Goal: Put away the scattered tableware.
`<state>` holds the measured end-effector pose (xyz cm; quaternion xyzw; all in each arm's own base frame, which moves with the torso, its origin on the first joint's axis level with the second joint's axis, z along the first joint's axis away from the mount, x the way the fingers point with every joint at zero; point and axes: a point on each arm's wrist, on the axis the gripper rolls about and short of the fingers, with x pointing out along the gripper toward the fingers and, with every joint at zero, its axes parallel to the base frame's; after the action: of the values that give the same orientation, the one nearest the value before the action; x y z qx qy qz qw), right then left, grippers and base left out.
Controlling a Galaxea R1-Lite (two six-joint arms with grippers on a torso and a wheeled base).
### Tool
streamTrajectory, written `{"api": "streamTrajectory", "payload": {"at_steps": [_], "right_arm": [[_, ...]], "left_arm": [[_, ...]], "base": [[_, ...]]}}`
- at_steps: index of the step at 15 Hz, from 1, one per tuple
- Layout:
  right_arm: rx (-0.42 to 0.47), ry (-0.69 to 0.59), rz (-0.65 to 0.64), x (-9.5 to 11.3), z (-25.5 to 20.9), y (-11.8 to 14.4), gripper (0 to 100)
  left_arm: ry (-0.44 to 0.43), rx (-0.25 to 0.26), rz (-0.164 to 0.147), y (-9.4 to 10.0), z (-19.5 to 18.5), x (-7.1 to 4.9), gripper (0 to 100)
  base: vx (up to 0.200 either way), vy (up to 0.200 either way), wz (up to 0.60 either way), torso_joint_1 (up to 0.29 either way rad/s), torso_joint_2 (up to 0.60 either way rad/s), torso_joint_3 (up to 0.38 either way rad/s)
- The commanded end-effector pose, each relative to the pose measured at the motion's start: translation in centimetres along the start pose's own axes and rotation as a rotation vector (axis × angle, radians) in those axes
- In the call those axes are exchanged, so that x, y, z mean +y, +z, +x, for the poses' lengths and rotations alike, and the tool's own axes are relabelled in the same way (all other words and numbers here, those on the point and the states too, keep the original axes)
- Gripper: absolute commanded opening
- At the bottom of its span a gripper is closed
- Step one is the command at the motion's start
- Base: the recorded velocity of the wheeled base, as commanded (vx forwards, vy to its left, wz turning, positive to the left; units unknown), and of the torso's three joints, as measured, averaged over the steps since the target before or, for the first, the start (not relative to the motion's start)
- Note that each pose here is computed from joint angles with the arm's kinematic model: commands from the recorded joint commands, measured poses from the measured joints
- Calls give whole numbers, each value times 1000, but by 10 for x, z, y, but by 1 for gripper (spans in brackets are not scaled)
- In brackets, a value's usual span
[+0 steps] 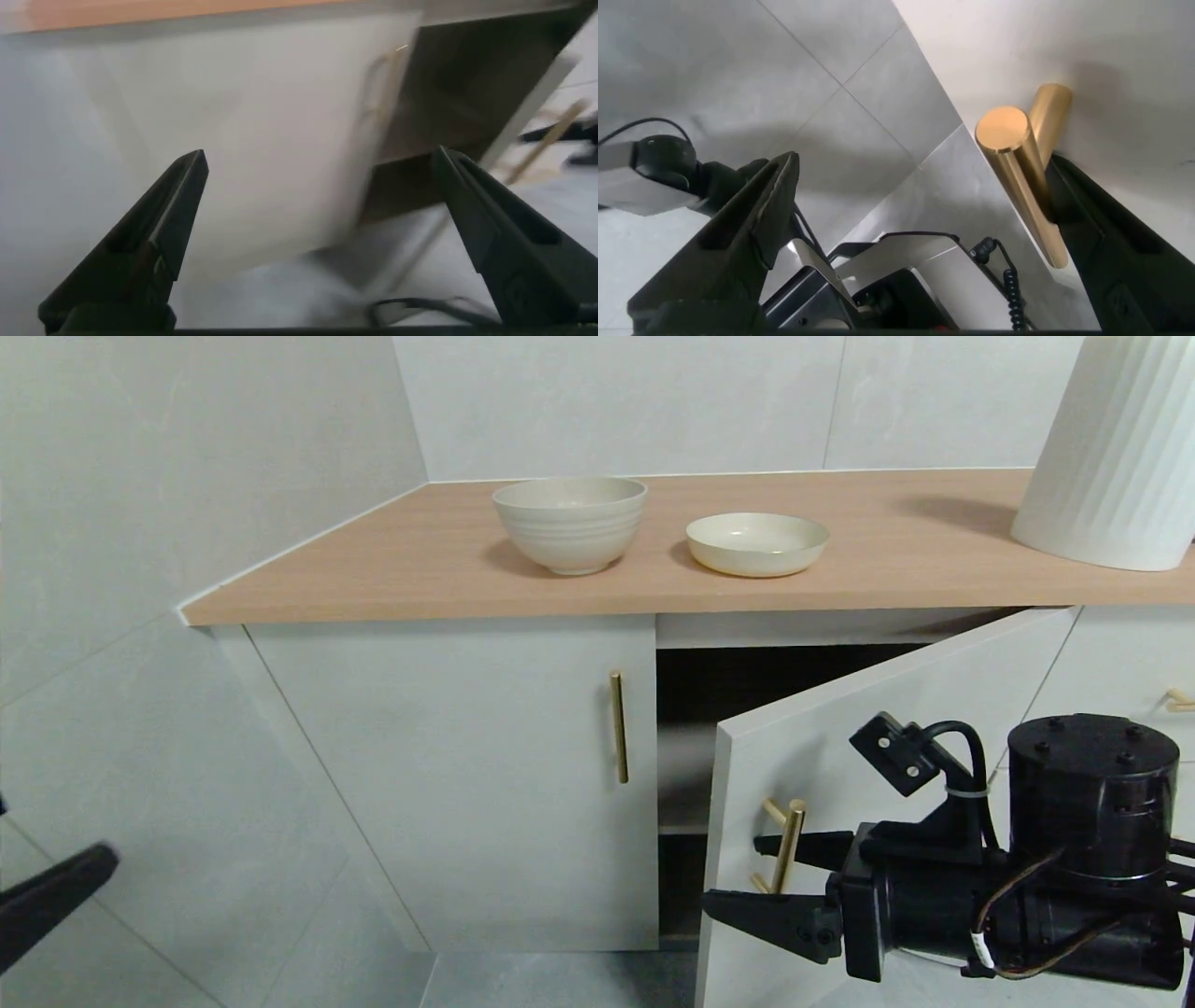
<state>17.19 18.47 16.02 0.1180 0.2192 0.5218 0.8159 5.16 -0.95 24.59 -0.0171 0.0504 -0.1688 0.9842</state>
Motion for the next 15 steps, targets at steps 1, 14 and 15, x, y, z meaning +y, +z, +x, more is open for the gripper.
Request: {"api": "streamTrajectory", "payload": {"at_steps": [1, 14, 15], "right_arm": [[-10, 3, -7, 1, -1, 1, 100], [-4, -2, -6, 0, 1, 0, 100], [0, -4, -4, -1, 2, -1, 100]], "left_arm": [[-184, 159, -95, 9, 91, 2, 100], [-483, 326, -210, -47, 209, -58, 0], [-490, 323, -206, -57, 223, -61, 0]], "base": [[0, 0, 0, 0, 0, 0], [0, 0, 0, 0, 0, 0], [0, 0, 0, 0, 0, 0]]}}
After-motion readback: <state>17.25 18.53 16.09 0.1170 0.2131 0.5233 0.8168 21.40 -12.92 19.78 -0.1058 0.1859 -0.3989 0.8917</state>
